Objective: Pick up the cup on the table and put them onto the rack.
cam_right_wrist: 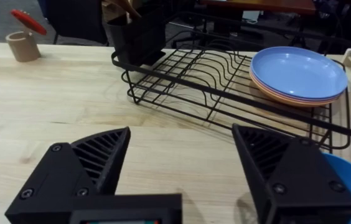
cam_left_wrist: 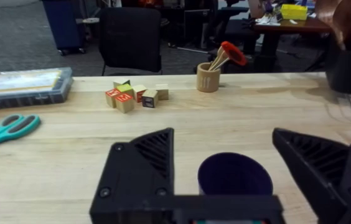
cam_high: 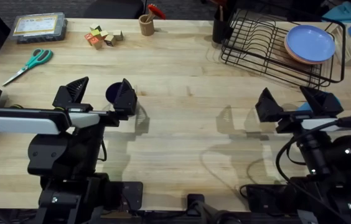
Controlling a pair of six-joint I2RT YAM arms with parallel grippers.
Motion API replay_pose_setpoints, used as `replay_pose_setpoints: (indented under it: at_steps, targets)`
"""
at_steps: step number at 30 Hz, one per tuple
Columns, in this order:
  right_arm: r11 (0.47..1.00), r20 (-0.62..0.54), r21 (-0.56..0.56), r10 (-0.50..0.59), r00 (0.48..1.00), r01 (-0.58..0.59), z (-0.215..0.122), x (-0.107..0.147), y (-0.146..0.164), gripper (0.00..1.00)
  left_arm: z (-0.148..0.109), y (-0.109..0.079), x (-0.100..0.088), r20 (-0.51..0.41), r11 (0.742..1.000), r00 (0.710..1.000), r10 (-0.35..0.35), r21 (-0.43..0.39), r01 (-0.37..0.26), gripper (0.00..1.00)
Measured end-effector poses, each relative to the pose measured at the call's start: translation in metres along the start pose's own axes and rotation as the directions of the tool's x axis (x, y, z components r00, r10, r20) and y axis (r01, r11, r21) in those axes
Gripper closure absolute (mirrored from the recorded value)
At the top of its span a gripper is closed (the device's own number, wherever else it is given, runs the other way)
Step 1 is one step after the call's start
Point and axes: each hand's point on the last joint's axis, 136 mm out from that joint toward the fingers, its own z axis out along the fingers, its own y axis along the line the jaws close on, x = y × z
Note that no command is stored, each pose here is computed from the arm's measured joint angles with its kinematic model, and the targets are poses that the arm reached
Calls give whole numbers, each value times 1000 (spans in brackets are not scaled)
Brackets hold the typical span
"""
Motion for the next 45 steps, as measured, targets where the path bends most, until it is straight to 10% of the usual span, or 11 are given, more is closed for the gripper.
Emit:
replay_pose_setpoints:
  at_steps: [20,29,36,45]
  targets:
    - [1000,-17,2,1,1000,-1,-1,2,-1,8,-5,7,12,-105,999,995,-1,-42,-3,9]
    - [1000,-121,-4,5,993,-6,-22,-26,1,8,-1,6,-45,-219,999,976,-3,-43,-7,10]
    - [1000,-292,2,26,956,-27,-39,-84,1,8,39,6,-87,-488,999,873,-6,-41,-16,9]
    - [999,-430,12,46,902,-45,-32,-114,1,8,46,4,-108,-564,999,826,-8,-36,-15,9]
